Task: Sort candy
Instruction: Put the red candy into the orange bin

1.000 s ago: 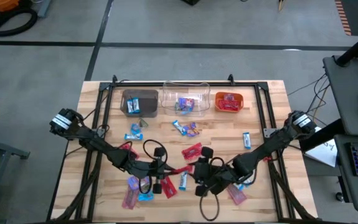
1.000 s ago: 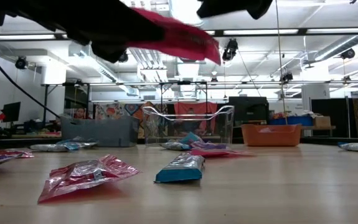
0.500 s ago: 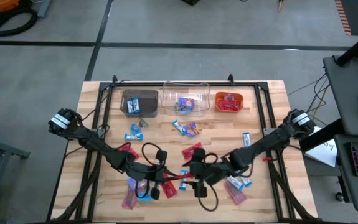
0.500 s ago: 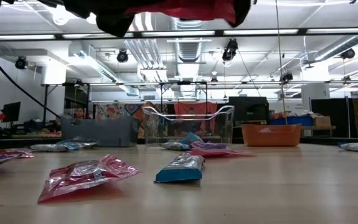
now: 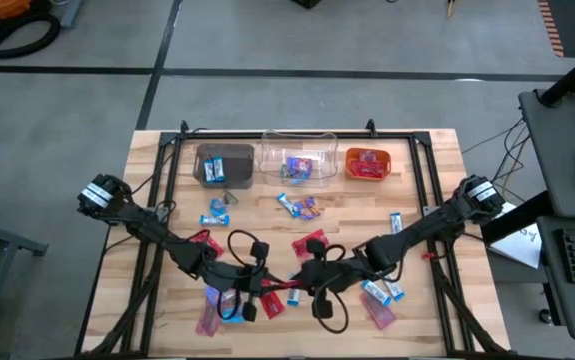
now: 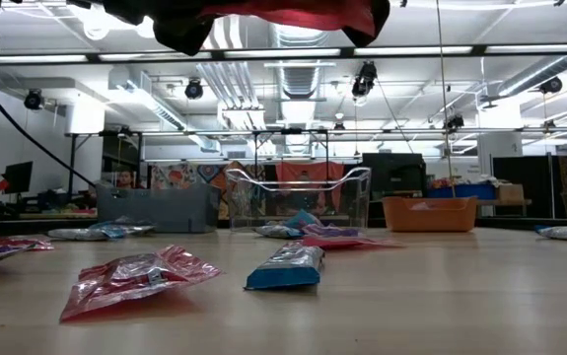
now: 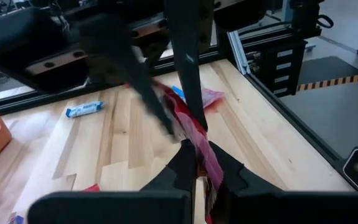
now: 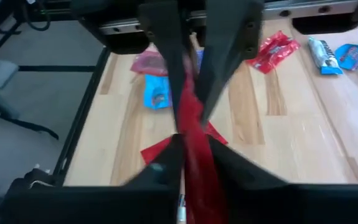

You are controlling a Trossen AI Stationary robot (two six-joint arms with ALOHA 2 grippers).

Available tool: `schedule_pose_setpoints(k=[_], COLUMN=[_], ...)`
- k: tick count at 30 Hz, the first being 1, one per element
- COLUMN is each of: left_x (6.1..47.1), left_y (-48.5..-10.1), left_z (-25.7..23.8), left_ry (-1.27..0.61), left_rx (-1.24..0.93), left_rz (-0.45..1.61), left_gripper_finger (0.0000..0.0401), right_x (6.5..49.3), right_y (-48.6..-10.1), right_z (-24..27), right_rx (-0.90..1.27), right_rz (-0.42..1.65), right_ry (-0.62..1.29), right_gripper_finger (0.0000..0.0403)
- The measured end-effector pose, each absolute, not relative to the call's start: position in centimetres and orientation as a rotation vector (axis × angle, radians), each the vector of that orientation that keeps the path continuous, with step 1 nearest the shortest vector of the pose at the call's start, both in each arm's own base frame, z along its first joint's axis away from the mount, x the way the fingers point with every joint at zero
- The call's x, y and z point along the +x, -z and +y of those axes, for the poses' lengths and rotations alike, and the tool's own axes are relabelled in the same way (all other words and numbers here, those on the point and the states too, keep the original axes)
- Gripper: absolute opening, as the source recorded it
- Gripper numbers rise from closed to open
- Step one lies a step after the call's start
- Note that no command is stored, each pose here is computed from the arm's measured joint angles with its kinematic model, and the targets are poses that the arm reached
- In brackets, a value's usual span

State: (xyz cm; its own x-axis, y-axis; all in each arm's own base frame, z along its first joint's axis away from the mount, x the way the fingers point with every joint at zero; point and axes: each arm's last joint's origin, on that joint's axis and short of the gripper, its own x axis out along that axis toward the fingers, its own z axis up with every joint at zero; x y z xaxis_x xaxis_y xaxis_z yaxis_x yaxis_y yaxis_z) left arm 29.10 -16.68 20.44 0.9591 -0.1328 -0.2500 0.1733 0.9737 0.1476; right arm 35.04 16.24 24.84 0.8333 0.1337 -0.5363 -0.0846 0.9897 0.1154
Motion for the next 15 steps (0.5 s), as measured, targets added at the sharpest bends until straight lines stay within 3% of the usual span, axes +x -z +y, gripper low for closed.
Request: schedule_pose_setpoints(k=[6,15], left_x=[28.8,27.2], left_y=[-20.8,-23.0], left_z=[-16.5,-15.1], left_ry=[0.145,0.052], left_rx=[0.167,0.187], left_rz=[0.253,0.306], left_gripper_finger=[0.003,0.0118], right_x=[35.0,33.7], right_y=[-24.9,-26.3], right_z=[16.1,13.2], right_rx=[0.084,0.102], right_rz=[0.575,0.67], right_ry=[-0.109,-0.013], right_gripper_finger=[0.0015,0.0014])
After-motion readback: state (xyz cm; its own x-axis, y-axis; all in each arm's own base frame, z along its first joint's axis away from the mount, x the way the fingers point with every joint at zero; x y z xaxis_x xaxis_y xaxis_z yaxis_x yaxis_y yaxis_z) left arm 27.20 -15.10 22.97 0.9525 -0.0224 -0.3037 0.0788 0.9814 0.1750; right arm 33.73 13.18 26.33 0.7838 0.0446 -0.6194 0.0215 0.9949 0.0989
